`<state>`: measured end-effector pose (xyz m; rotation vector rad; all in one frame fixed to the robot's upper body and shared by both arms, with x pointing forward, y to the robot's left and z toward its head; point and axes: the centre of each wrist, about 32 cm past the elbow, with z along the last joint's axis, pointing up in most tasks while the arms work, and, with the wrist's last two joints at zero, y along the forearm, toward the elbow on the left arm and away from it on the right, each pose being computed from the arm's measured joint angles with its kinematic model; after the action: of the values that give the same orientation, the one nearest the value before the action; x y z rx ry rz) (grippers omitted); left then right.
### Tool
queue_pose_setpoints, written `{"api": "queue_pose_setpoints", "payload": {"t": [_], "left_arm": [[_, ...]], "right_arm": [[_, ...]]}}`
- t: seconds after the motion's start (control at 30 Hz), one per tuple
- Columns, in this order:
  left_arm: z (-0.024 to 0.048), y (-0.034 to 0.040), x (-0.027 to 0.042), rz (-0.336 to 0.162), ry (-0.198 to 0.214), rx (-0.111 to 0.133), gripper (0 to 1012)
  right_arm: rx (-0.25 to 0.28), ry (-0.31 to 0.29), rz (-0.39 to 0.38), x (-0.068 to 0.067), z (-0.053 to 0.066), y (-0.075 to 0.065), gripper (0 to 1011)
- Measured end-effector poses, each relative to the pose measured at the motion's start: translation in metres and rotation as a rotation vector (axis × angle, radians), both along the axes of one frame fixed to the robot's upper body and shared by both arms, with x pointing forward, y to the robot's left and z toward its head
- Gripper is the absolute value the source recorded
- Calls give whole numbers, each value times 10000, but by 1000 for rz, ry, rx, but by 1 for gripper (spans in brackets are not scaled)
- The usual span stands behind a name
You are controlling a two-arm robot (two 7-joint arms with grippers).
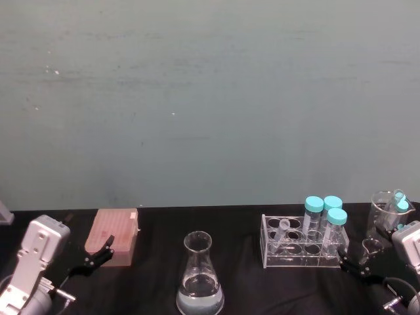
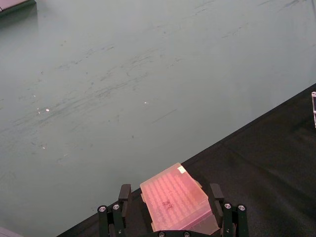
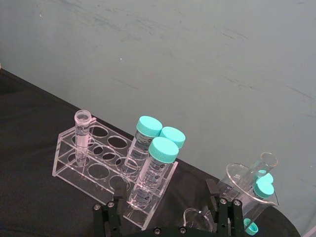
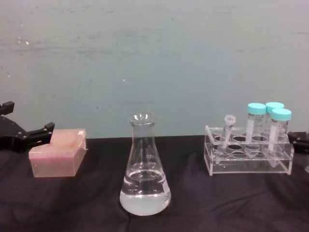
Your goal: Pour the liquid from the test tube into the beaker using one hand.
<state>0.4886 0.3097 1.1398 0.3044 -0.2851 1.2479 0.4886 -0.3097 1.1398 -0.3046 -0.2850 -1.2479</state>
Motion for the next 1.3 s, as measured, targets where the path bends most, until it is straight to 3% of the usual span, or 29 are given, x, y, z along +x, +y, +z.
{"api": "queue_pose_setpoints", "payload": {"t": [0.4,0.87,1.3], "left_arm": [[0,0,0,0,0,0,1000],[0,0,0,0,0,0,1000],[0,0,0,0,0,0,1000]], "right_arm": [[0,0,0,0,0,0,1003],[-19,-26,23,50,-8,92,1003],[-36,-46,87,208,17,122,1003]]}}
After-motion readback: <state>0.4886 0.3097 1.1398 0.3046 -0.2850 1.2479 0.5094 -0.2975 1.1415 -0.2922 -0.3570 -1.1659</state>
